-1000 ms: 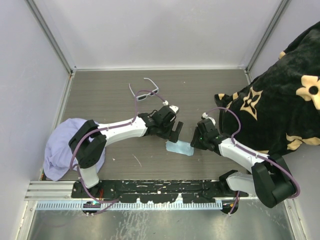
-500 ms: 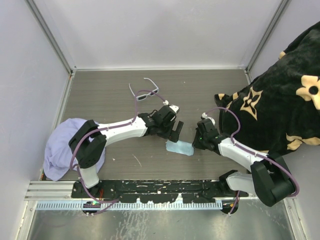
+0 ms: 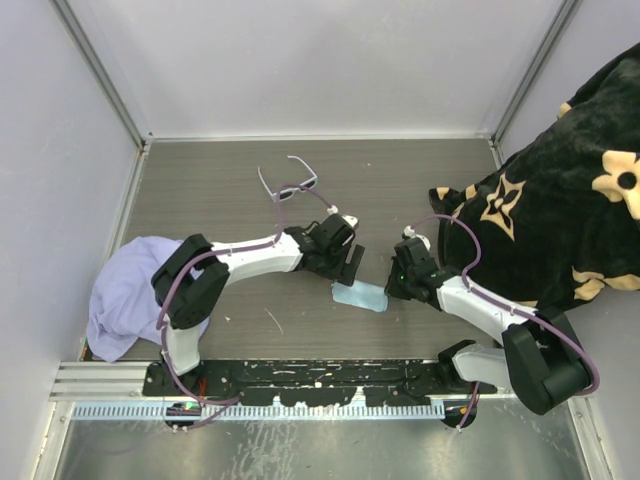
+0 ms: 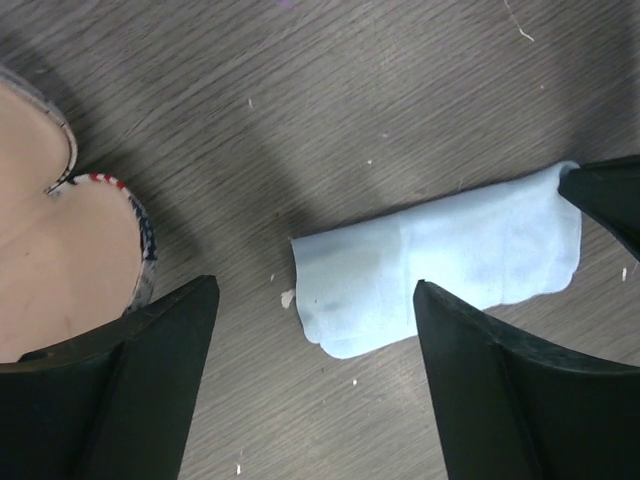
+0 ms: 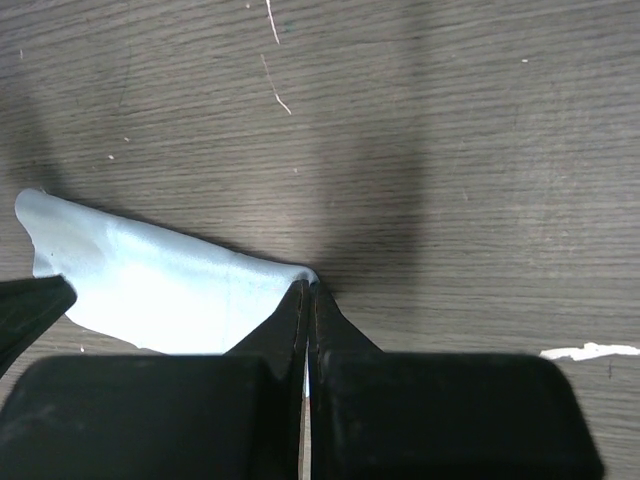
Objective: Organize the sunglasses
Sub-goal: Pick up the glasses cleaning cloth from the center of the board.
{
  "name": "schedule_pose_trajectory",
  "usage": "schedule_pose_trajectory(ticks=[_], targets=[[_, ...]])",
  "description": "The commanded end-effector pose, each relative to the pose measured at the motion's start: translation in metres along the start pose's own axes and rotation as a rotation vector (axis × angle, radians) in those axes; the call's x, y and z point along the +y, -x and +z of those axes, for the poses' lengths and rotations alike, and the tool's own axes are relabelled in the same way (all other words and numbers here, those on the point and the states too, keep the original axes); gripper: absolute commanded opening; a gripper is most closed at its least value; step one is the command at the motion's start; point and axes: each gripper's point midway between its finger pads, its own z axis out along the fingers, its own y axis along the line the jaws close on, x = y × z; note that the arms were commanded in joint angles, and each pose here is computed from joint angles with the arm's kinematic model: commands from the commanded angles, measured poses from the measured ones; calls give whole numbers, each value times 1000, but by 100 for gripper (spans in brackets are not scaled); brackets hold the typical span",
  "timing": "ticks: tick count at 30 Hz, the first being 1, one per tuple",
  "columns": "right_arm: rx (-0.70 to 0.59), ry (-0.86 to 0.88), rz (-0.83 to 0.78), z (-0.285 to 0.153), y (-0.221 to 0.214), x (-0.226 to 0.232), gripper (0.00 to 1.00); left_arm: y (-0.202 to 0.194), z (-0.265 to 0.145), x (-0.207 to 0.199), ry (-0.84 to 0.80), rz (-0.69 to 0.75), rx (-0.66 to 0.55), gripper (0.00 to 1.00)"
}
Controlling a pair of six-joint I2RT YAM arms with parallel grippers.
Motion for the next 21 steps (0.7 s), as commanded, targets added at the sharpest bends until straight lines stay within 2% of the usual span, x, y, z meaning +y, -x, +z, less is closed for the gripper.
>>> schedule_pose_trajectory(ticks=[1, 21], targets=[[-18, -6, -13, -6, 3, -2, 0, 25, 5, -17, -59, -15, -48, 77], [-33, -44, -10, -14, 9, -6, 0, 32, 19, -20, -115, -87, -34, 48]])
